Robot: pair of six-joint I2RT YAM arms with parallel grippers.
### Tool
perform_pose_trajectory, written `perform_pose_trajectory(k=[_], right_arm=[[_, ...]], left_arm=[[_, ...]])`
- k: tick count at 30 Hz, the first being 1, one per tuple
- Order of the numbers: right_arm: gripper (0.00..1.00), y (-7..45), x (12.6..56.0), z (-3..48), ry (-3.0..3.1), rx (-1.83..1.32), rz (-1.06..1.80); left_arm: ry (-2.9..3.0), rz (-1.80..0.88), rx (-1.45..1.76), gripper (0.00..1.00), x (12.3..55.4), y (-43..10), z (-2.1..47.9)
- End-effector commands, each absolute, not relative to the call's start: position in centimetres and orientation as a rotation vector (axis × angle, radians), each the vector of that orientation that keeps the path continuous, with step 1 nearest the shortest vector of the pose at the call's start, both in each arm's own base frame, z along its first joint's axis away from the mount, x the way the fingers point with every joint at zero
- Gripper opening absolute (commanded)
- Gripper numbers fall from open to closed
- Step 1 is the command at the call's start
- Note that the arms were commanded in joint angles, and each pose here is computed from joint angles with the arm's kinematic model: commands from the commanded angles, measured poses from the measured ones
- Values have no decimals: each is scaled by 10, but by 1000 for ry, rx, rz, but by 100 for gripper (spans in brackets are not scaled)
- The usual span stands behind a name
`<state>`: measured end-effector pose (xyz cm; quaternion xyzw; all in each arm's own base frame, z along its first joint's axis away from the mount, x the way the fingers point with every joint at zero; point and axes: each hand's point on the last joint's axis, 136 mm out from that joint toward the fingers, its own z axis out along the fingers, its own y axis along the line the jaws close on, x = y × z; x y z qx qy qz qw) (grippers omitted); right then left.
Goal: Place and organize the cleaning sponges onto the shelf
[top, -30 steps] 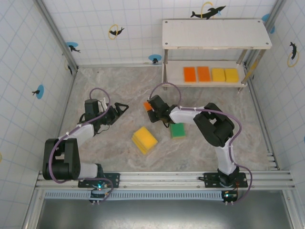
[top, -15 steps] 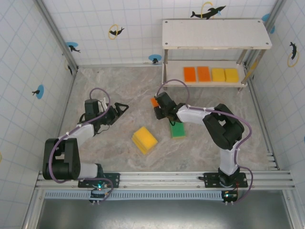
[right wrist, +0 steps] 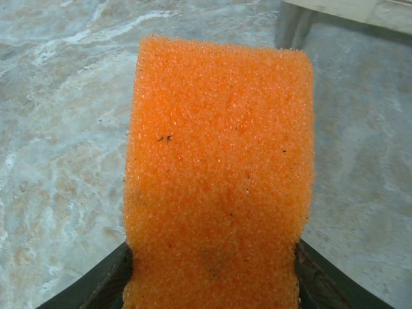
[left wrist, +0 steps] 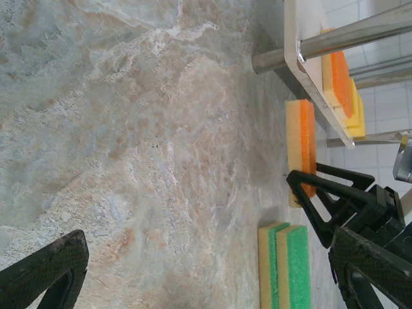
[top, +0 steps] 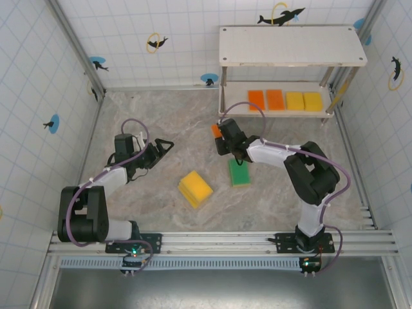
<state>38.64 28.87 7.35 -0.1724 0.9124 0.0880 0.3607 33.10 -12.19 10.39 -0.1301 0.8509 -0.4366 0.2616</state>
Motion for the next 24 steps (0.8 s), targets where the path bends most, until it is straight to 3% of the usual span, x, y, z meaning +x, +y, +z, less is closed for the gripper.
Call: perform_pose_trajectory(k=[1, 15, 24], right_arm=[[56, 276, 391, 91, 2315, -382, 227], [57, 225, 432, 125, 2256, -155, 152], [57, 219, 470, 140, 2231, -85, 160]], left_arm=[[2310, -1168, -328, 98, 330, -121, 101], [2314, -1170, -336, 98, 330, -121, 96], [2319, -1171, -334, 98, 329, -121, 95]])
